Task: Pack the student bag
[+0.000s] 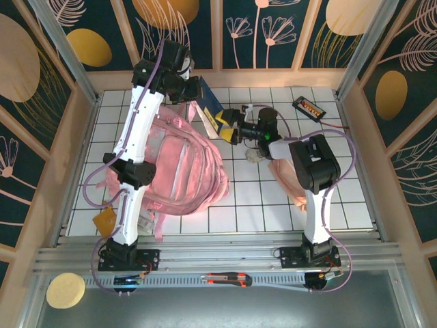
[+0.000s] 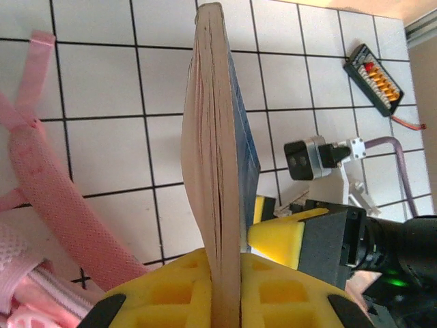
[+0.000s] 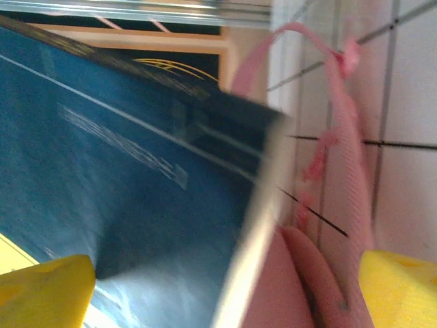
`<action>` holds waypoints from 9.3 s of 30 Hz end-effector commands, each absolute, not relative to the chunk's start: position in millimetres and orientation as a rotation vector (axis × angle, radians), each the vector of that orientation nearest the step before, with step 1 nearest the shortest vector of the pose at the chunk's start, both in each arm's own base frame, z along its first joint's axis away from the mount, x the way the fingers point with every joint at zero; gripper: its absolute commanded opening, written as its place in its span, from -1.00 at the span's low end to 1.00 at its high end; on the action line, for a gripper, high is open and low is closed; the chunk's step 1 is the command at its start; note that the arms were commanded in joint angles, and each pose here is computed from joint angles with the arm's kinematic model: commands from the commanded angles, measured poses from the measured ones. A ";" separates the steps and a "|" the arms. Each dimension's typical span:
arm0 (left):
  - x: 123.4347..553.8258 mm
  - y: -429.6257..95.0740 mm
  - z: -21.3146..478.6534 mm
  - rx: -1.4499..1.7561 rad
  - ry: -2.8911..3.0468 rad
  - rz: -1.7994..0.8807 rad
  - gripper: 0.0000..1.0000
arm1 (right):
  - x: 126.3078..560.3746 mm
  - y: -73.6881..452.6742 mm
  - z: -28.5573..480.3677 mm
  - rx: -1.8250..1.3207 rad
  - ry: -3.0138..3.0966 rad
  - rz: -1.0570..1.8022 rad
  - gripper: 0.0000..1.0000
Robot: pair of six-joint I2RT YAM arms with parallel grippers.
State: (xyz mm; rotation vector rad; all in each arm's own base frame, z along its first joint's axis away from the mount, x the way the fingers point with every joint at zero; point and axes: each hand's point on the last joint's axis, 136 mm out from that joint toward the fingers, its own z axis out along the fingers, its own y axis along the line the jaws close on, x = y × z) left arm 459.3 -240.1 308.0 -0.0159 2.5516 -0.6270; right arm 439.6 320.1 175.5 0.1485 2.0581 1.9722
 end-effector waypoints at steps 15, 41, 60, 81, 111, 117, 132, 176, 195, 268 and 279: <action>457.2 -256.2 337.6 -0.040 2.470 -0.803 -1.00 | 448.0 318.2 263.3 -0.057 1.680 2.047 0.43; 378.1 -103.3 202.6 -0.186 2.749 -0.103 0.97 | 448.7 320.4 256.2 -0.080 1.873 1.911 -1.00; 377.1 -139.9 222.4 0.069 2.380 -1.014 0.98 | 371.7 294.2 200.3 -0.607 2.416 1.680 -1.00; 342.2 -165.5 205.4 0.355 2.428 -1.149 0.51 | 315.2 379.6 205.2 -0.869 2.390 1.906 -1.00; 395.4 -158.4 315.2 -0.223 1.820 -1.675 -1.00 | 336.9 366.8 235.7 -0.083 2.237 1.805 0.99; 375.5 -156.4 312.9 -0.291 1.788 -1.734 -1.00 | 374.2 383.3 260.5 -0.048 2.067 1.858 0.98; 359.4 -159.7 280.8 -0.383 1.850 -1.735 -1.00 | 404.4 386.5 290.6 -0.002 1.890 1.812 -0.54; 311.0 -242.0 71.2 0.596 2.759 -0.030 -1.00 | 363.4 175.2 215.6 0.296 2.340 1.045 -1.00; 372.4 -267.0 268.7 0.492 2.371 -0.511 -1.00 | 361.5 264.3 157.3 0.055 2.563 1.300 -1.00; 313.3 -132.1 43.6 -0.878 2.453 -0.960 0.39 | 388.0 242.1 92.3 0.218 2.658 1.026 0.62; 339.1 -127.1 37.6 -1.011 2.278 -1.011 -0.33 | 334.1 238.8 145.3 0.050 2.527 0.867 0.98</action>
